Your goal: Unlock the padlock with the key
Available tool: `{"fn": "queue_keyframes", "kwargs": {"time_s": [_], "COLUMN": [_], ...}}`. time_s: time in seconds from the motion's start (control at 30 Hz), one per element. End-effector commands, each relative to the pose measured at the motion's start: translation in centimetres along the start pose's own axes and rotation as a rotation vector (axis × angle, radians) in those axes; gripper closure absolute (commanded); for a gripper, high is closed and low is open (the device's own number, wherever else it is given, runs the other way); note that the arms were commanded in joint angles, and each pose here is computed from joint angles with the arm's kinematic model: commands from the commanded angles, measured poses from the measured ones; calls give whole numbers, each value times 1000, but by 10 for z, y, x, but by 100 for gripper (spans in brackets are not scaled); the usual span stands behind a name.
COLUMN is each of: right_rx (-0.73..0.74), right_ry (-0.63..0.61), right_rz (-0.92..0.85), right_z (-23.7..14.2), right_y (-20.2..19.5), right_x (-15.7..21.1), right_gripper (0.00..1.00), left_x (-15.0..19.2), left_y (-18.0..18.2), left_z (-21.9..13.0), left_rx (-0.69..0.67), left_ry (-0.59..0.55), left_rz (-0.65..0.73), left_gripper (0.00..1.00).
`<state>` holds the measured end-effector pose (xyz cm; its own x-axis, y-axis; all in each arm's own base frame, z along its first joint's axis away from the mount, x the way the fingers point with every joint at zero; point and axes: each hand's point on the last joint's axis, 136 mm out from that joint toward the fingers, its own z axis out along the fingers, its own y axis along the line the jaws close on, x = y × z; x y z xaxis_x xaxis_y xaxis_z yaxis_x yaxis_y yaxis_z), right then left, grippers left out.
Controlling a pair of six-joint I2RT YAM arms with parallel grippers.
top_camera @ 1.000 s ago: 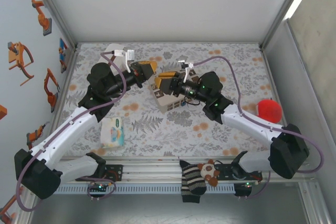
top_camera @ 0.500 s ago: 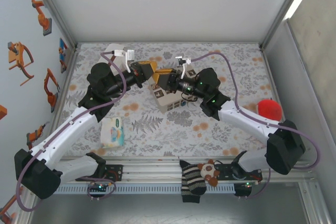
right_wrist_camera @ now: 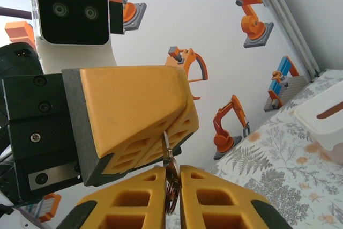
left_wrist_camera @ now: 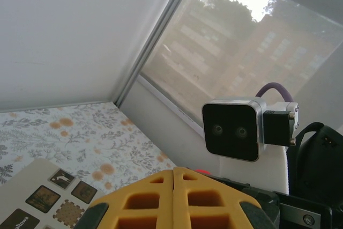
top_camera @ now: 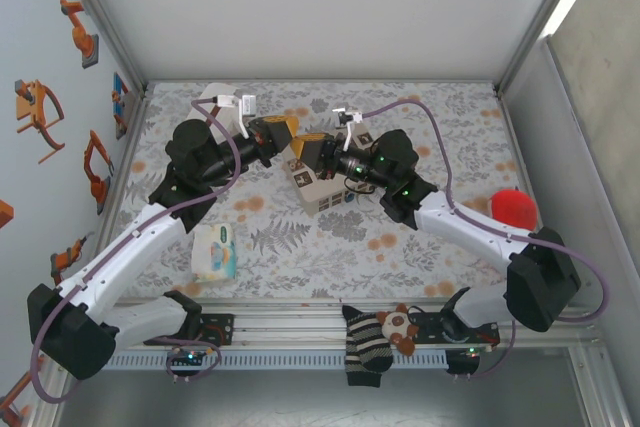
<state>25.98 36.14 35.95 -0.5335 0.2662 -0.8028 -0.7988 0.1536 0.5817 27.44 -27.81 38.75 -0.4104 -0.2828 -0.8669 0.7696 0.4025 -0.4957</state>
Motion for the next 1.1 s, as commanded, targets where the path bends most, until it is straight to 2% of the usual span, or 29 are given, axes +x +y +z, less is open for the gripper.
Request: {"fn": "queue_keyframes", "kwargs": {"time_s": [0.0, 0.13, 0.23, 0.3, 0.4, 0.5, 0.73, 0.87, 1.07], "right_rx": [-18, -19, -15, -5, 27, 76, 297, 448, 659], "right_ry": [-52, -57, -57, -54, -38, -20, 60, 104, 114], "right_rz": [-31, -34, -33, -36, -40, -54, -117, -161, -191], "right_z": [-2, -4, -5, -6, -9, -13, -39, -65, -112], "right_y": [12, 14, 14, 12, 6, -2, -28, -43, -66], "right_x": [-15, -16, -16, -14, -9, -3, 10, 12, 3], "right_gripper": [91, 100, 100, 100, 100, 100, 100, 100, 100], "left_x": [-10, -8, -8, -8, -14, -20, -19, -4, 28], "left_y": [-11, -11, -11, -9, -7, -6, 3, 14, 23], "left_z": [-6, -6, -6, -8, -14, -24, -52, -61, -61], "left_rx": [30, 33, 33, 22, -1, -38, -159, -226, -238], "left_ry": [-25, -22, -22, -27, -49, -67, -53, -8, 70], "left_rz": [37, 33, 27, 24, 26, 34, 83, 80, 10], "left_gripper": [100, 100, 84, 77, 59, 48, 34, 28, 26]}}
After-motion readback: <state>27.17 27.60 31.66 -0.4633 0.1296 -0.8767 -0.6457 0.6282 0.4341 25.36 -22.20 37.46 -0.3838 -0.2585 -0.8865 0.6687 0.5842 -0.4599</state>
